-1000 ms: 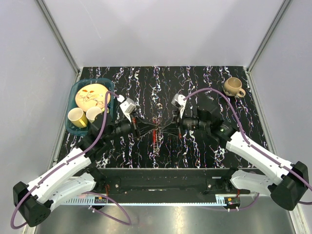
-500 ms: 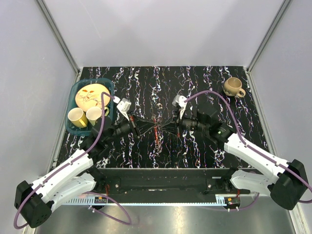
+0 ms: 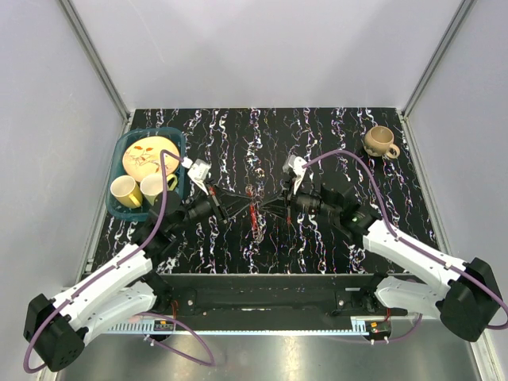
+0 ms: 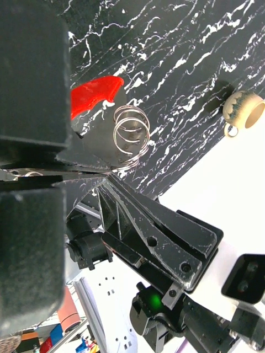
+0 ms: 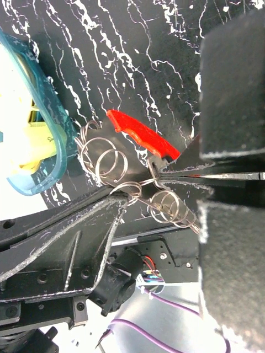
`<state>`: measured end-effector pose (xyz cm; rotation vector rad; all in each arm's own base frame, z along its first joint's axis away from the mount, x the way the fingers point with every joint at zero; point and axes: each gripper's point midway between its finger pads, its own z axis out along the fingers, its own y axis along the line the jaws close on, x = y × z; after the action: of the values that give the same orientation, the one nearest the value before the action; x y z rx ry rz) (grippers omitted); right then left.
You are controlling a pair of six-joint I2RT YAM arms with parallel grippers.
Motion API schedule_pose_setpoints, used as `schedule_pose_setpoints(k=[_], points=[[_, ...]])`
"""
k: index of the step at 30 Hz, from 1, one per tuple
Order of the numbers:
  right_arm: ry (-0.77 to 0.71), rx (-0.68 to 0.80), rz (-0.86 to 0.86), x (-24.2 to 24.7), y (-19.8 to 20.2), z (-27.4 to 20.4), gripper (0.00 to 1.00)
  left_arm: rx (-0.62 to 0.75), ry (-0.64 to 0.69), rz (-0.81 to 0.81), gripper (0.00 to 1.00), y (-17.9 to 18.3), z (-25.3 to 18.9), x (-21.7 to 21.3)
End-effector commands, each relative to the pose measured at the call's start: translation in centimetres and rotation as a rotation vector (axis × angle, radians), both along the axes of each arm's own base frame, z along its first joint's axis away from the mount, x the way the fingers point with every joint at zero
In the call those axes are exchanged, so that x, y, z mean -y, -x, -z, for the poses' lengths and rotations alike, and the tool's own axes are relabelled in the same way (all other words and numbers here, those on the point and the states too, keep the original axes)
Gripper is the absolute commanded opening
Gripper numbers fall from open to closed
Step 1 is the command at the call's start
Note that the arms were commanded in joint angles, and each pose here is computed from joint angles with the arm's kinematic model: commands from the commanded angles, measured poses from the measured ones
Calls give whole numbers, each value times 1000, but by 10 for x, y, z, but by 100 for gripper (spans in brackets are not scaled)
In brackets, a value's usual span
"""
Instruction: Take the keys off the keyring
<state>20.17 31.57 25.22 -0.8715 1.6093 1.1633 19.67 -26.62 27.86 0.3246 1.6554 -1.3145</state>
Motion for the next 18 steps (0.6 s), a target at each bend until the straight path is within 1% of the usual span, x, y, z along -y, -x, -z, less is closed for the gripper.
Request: schedule_pose_setpoints(k=[1, 3, 4, 8, 10, 11, 12, 14, 15, 18], points=[[7, 47, 87, 5, -13, 4, 0, 75, 94, -74, 0, -11, -28, -8], [8, 46, 91, 5, -14, 3, 0, 70, 73, -82, 0, -15, -22, -7], [6, 44, 85, 4, -13, -1, 7, 74, 63, -82, 0, -15, -20, -6], [37, 8, 74, 7, -7, -14, 17, 124, 43, -26, 0, -6, -21, -3], [41, -12, 40, 7, 0, -26, 22, 150, 30, -7, 0, -1, -27, -4], [51, -41, 15, 7, 5, -25, 29, 154, 18, 0, 0, 0, -25, -4], [42, -56, -46, 4, 15, -29, 32, 180, 8, 32, 0, 6, -26, -3], [13, -83, -86, 1, 21, -41, 38, 205, 3, 56, 0, 11, -30, -2], [0, -96, -124, -1, 27, -46, 40, 226, -4, 88, 0, 16, -32, -1], [-20, -75, -170, -1, 30, -52, 45, 246, -7, 131, 0, 23, -38, 2]])
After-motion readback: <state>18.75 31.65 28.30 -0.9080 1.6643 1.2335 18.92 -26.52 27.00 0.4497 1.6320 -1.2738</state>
